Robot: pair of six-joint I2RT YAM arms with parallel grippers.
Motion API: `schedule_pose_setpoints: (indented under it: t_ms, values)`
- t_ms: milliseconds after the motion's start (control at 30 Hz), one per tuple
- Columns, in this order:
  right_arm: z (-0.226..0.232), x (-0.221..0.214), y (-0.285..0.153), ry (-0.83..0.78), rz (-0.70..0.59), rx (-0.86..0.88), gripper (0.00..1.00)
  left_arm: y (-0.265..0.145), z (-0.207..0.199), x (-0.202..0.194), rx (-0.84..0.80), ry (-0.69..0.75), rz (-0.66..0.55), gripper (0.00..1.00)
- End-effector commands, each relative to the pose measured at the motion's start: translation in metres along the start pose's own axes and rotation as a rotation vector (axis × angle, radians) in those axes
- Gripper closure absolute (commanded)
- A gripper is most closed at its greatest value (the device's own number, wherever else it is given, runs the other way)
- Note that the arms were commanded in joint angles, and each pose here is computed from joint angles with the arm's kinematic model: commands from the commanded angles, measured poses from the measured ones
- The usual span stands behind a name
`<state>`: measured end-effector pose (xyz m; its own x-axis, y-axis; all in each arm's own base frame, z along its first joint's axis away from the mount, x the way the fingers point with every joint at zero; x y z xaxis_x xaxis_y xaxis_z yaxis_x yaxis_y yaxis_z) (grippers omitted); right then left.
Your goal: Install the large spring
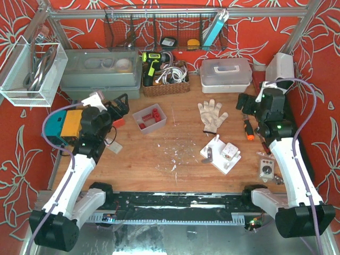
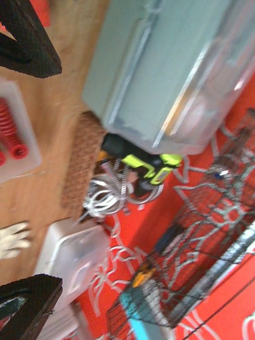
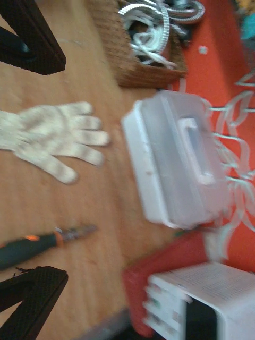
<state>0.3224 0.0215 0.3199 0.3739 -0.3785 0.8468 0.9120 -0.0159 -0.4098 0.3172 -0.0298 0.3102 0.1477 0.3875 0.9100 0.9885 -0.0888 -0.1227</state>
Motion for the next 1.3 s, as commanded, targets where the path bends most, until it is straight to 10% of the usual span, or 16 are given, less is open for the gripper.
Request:
schedule_pose_setpoints:
  t_ms: [0, 367, 767, 1267]
  values:
    - [-0.004, -0.069, -0.001, 0.130, 0.345, 0.028, 0.01, -0.015, -0.011, -0.054, -0.153, -0.100, 0.230, 0.00]
    - [0.007, -0.139, -0.017, 0.209, 0.625, 0.099, 0.07, -0.017, -0.059, -0.129, -0.412, -0.052, 0.512, 0.00]
    - [0.000, -0.200, -0.062, -0.055, 0.758, 0.006, 0.27, -0.041, -0.132, -0.192, -0.526, 0.163, 0.573, 0.00]
    - [0.014, -0.261, -0.055, -0.080, 0.781, -0.026, 0.50, -0.051, -0.112, -0.257, -0.503, 0.422, 0.516, 0.00]
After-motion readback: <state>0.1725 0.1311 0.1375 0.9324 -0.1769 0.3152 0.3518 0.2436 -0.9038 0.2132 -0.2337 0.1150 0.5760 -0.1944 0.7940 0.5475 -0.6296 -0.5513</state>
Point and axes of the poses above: each gripper's point midway between its finger pads, its own y axis out along the fingers, its own z axis along the line the jaws close on, x = y × z, the point moved 3 cm from there along -y, back along the fingers, and after that the axes turned 11 degrees about y, right-handed, at the moved point
